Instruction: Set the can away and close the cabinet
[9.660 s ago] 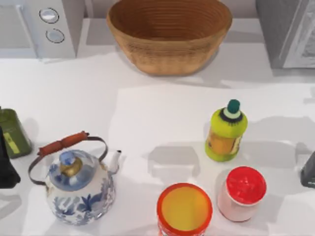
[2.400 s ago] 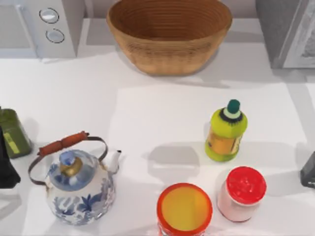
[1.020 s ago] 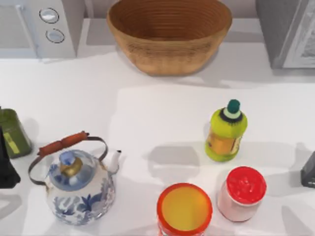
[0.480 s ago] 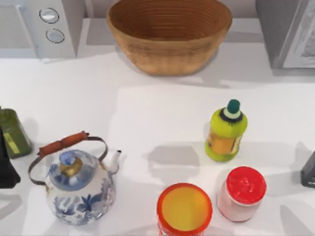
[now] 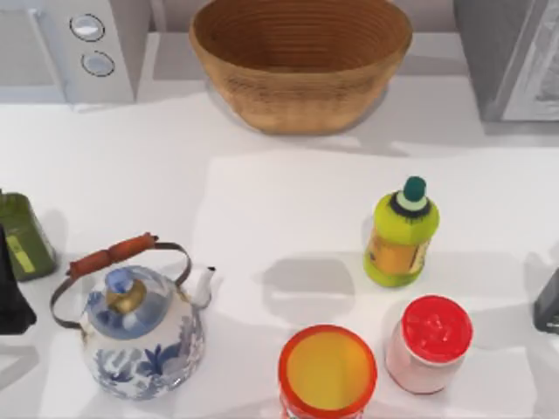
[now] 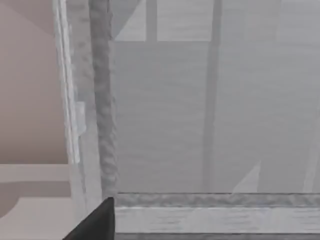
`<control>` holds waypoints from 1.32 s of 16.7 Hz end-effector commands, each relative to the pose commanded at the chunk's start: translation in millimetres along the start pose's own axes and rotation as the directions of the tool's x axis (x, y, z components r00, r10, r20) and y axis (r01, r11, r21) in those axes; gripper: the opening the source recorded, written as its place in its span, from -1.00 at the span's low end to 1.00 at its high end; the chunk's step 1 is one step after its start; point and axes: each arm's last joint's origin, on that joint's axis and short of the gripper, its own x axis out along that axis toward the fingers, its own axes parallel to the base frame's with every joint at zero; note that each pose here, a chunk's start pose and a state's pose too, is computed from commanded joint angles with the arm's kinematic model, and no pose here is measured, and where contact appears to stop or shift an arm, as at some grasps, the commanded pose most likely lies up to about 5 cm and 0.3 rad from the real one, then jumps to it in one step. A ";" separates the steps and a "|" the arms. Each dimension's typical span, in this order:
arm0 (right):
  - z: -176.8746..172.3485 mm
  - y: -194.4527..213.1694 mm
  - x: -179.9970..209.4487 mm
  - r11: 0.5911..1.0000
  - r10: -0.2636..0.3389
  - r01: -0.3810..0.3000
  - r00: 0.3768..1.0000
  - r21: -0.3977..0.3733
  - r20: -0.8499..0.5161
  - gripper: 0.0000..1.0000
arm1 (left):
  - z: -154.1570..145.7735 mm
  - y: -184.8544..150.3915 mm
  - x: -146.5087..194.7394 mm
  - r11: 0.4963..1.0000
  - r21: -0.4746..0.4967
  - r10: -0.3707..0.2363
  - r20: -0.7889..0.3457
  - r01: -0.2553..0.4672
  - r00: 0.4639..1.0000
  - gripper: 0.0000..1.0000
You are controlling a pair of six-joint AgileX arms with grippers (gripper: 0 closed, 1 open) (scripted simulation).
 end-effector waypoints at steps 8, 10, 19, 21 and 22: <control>-27.8 -108.1 24.1 1.000 0.009 -0.009 1.000 0.006 -0.023 1.00 | 0.0 0.0 0.0 1.000 0.000 0.000 0.000 0.000 1.000 1.00; -35.4 -126.6 16.8 1.000 0.012 -0.011 1.000 0.008 -0.025 1.00 | 0.0 0.0 0.0 1.000 0.000 0.000 0.000 0.000 1.000 1.00; -41.4 -142.7 5.0 1.000 0.015 -0.015 1.000 0.008 -0.024 1.00 | 0.0 0.0 0.0 1.000 0.000 0.000 0.000 0.000 1.000 1.00; -36.8 -148.7 7.1 1.000 0.010 -0.010 1.000 0.007 -0.024 1.00 | 0.0 0.0 0.0 1.000 0.000 0.000 0.000 0.000 1.000 1.00; -32.0 -154.3 9.3 1.000 0.007 -0.006 1.000 0.005 -0.025 1.00 | 0.0 0.0 0.0 1.000 0.000 0.000 0.000 0.000 1.000 1.00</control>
